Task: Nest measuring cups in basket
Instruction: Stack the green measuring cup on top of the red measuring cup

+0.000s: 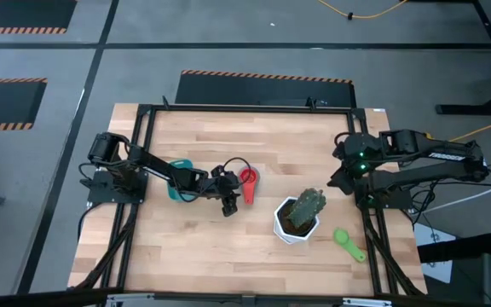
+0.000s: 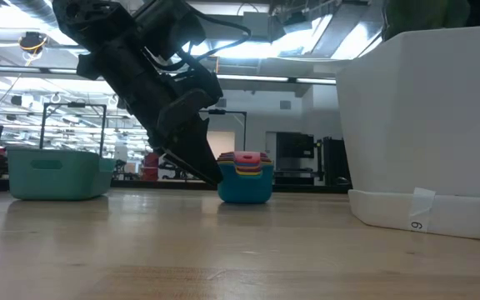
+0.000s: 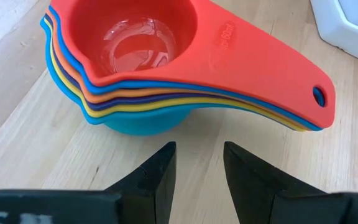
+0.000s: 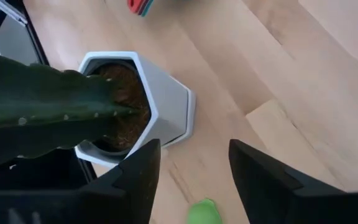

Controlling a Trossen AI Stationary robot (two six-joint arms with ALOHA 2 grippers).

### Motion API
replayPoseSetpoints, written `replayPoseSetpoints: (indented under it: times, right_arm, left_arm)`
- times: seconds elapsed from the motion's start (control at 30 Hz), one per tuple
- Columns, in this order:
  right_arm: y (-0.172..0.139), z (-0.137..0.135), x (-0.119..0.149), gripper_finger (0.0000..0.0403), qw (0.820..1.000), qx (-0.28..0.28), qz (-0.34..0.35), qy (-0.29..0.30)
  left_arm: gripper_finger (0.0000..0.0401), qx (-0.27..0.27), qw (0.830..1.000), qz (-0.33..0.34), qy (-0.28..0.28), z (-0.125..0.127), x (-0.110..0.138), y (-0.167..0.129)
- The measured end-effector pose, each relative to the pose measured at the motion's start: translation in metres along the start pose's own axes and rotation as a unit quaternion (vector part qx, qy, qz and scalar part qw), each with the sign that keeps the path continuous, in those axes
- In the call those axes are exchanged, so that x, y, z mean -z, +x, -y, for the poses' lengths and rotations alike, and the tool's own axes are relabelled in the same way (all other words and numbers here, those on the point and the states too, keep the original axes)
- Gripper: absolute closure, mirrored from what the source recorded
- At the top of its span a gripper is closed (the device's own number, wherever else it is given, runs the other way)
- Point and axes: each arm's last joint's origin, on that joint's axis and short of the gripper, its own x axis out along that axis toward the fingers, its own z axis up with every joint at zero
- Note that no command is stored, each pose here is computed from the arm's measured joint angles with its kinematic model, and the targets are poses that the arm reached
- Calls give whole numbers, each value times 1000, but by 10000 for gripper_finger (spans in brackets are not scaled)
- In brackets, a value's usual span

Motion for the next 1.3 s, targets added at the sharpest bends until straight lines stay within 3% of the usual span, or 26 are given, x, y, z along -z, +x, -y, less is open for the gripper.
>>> replayPoseSetpoints:
  times: [0.67, 0.9, 1.3]
  right_arm:
    - [0, 0, 0, 207, 1000, -1, 1, -4]
    - [1, -2, 11, 207, 998, -15, -65, 11]
    - [4, -23, 42, 207, 992, -5, -122, -31]
  left_arm:
    - [273, 0, 1000, 0, 0, 0, 0, 0]
    - [273, 3, 1000, -1, 0, 1, 0, 0]
    - [273, 8, 1000, -2, 4, 4, 2, -1]
